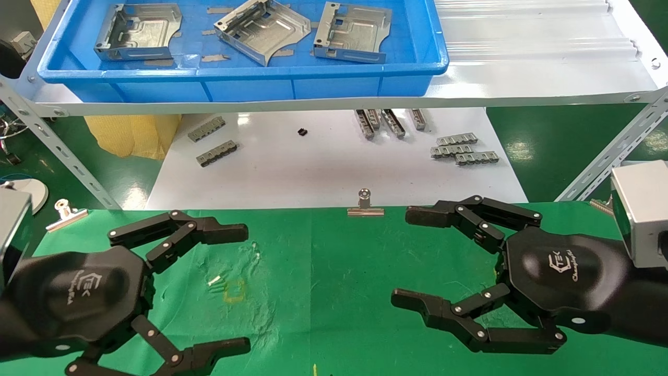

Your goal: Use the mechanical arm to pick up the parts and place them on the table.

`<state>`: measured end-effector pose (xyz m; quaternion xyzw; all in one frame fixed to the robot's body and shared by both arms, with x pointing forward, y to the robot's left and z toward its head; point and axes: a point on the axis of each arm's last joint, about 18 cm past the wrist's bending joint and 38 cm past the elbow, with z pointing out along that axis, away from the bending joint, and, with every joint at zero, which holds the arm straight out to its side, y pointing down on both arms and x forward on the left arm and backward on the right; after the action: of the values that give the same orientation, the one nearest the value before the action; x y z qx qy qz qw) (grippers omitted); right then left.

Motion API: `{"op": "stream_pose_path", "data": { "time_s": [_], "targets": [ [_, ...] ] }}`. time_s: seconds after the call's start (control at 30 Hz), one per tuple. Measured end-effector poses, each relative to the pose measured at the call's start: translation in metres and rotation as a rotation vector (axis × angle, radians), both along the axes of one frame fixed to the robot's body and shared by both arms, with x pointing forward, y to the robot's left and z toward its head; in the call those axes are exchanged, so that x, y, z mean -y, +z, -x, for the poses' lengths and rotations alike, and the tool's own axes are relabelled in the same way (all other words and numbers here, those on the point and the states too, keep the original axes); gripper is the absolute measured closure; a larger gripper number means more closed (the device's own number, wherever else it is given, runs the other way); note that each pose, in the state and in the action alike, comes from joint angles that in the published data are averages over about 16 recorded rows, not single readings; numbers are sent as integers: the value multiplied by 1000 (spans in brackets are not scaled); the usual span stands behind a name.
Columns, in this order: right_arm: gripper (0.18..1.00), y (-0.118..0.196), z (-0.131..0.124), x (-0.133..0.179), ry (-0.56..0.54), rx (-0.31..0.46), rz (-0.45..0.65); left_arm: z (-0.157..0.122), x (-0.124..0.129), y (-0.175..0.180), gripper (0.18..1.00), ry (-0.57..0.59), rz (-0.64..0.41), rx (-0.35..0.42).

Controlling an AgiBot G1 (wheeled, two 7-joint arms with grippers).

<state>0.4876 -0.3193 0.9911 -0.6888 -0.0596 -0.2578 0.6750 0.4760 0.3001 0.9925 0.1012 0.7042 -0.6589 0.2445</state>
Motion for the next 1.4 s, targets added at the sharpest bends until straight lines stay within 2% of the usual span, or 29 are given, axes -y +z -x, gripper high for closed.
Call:
{"op": "stream_pose_path", "data": {
  "time_s": [0.27, 0.8, 1.0, 1.23, 1.4],
  "targets": [
    [412, 0, 0, 0, 0, 0, 0, 0, 0, 0, 183, 0, 0, 0],
    [784, 0, 0, 0, 0, 0, 0, 0, 0, 0, 183, 0, 0, 0],
    [884, 0, 0, 0, 0, 0, 0, 0, 1, 2, 183, 2, 1, 8],
    [952, 0, 0, 0, 0, 0, 0, -9, 2, 26, 183, 28, 12, 66],
    [979, 0, 0, 0, 0, 0, 0, -31, 1, 62, 183, 85, 38, 126]
  ]
}}
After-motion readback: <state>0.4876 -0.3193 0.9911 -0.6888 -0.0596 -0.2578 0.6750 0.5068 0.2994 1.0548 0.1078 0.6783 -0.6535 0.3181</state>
